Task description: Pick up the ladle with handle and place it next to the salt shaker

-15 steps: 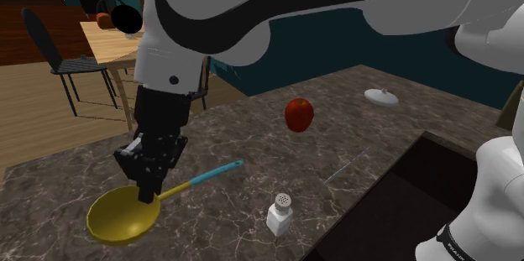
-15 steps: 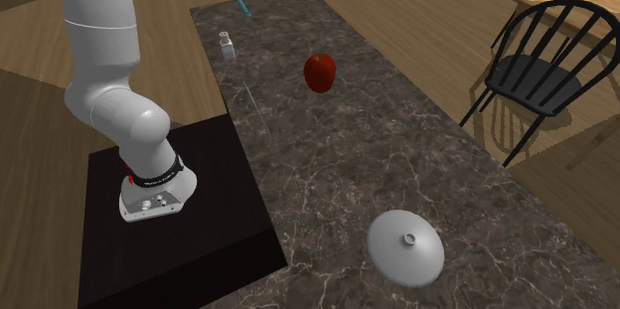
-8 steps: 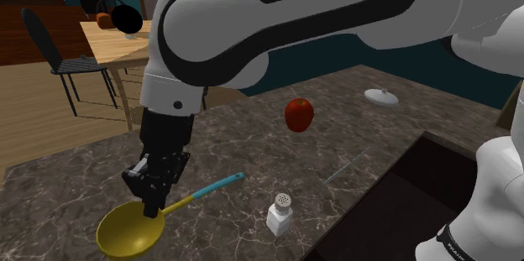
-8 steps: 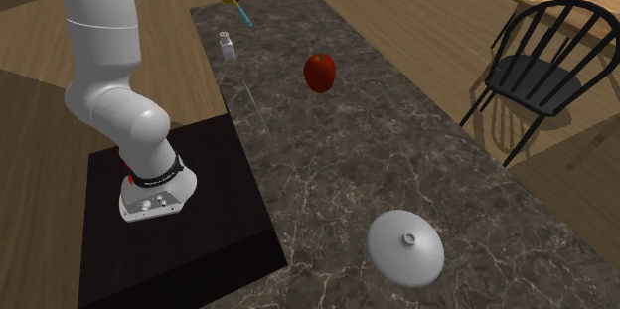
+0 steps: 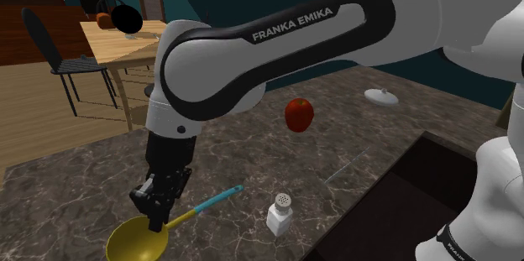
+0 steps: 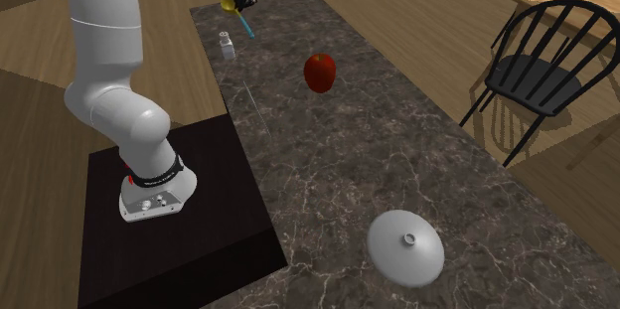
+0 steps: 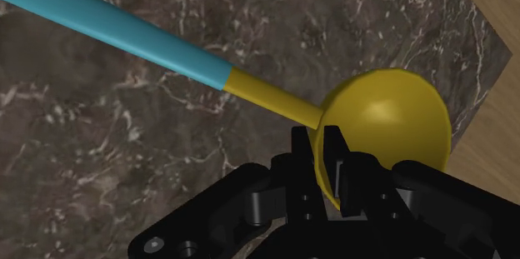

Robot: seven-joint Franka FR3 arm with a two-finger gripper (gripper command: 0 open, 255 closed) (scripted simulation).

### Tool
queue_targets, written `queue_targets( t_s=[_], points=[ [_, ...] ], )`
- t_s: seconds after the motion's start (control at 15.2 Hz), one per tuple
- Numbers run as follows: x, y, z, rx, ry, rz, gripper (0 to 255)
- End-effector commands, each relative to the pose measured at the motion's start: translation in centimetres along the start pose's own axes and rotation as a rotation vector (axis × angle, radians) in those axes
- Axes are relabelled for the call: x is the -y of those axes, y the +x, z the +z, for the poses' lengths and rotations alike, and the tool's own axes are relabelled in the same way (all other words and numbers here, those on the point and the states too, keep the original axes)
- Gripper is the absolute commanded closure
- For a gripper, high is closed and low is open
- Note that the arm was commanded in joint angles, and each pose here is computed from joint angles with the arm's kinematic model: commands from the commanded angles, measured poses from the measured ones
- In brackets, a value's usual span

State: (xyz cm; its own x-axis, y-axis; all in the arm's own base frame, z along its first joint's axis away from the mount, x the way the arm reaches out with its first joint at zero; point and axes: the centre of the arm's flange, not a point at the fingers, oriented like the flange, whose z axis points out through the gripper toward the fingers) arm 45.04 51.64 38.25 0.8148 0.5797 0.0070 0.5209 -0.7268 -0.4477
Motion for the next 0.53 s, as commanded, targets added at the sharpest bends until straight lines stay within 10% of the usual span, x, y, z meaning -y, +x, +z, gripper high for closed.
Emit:
queue_targets(
  t_s=[0.0, 0.46],
  points=[
    [-0.5, 0.0, 0.8, -0.001, 0.0, 0.0, 255],
    [-1.4, 0.0, 2.8, -0.001, 0.0, 0.0, 255]
  ],
)
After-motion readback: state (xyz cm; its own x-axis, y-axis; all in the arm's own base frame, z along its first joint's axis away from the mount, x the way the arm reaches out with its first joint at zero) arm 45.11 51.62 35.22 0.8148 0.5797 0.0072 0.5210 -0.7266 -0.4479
